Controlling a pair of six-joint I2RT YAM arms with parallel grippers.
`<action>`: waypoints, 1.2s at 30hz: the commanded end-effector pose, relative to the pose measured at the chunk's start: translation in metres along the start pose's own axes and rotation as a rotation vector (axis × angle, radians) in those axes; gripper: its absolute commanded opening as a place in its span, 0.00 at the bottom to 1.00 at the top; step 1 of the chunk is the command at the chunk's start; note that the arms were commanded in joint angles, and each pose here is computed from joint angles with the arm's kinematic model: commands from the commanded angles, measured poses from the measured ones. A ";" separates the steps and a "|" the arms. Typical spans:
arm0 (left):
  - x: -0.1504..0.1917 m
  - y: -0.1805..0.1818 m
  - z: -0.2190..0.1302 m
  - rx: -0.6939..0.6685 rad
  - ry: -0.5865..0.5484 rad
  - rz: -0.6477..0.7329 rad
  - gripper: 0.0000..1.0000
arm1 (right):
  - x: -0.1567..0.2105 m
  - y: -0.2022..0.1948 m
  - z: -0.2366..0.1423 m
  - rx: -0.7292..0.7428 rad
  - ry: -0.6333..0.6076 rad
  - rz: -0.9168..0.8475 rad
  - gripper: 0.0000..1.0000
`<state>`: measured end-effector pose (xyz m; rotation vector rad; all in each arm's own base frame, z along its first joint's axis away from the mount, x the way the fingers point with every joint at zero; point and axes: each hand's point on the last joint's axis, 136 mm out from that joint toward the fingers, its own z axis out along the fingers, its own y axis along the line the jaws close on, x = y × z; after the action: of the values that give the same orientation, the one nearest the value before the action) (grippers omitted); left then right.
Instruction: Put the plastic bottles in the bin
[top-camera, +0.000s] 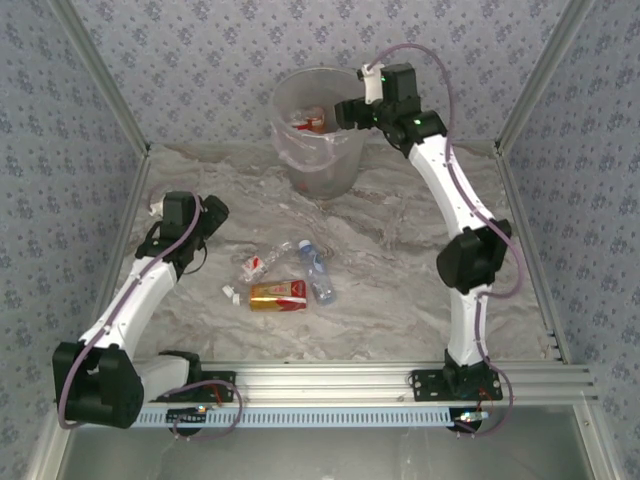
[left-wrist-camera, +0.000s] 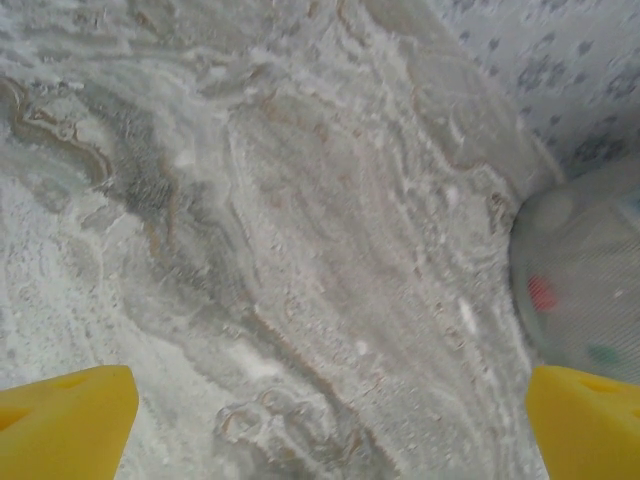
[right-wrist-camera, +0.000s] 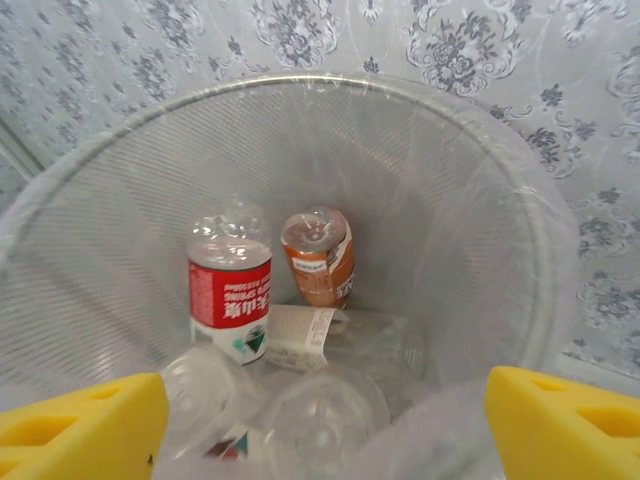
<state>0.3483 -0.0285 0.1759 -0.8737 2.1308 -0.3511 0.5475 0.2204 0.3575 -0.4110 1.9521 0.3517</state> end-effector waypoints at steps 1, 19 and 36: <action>0.010 0.001 0.000 -0.015 0.071 0.069 0.99 | -0.018 0.011 -0.036 -0.021 -0.080 0.012 0.86; 0.064 -0.022 -0.005 0.180 0.334 0.425 0.99 | 0.069 0.002 -0.090 0.057 -0.028 0.163 1.00; 0.141 -0.043 0.007 0.272 0.424 0.871 0.99 | 0.123 0.008 -0.103 0.058 0.053 0.295 1.00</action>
<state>0.3109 -0.1591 0.1216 0.2546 2.5209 -0.4581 0.4240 0.1690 0.2800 -0.1260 2.0870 0.4478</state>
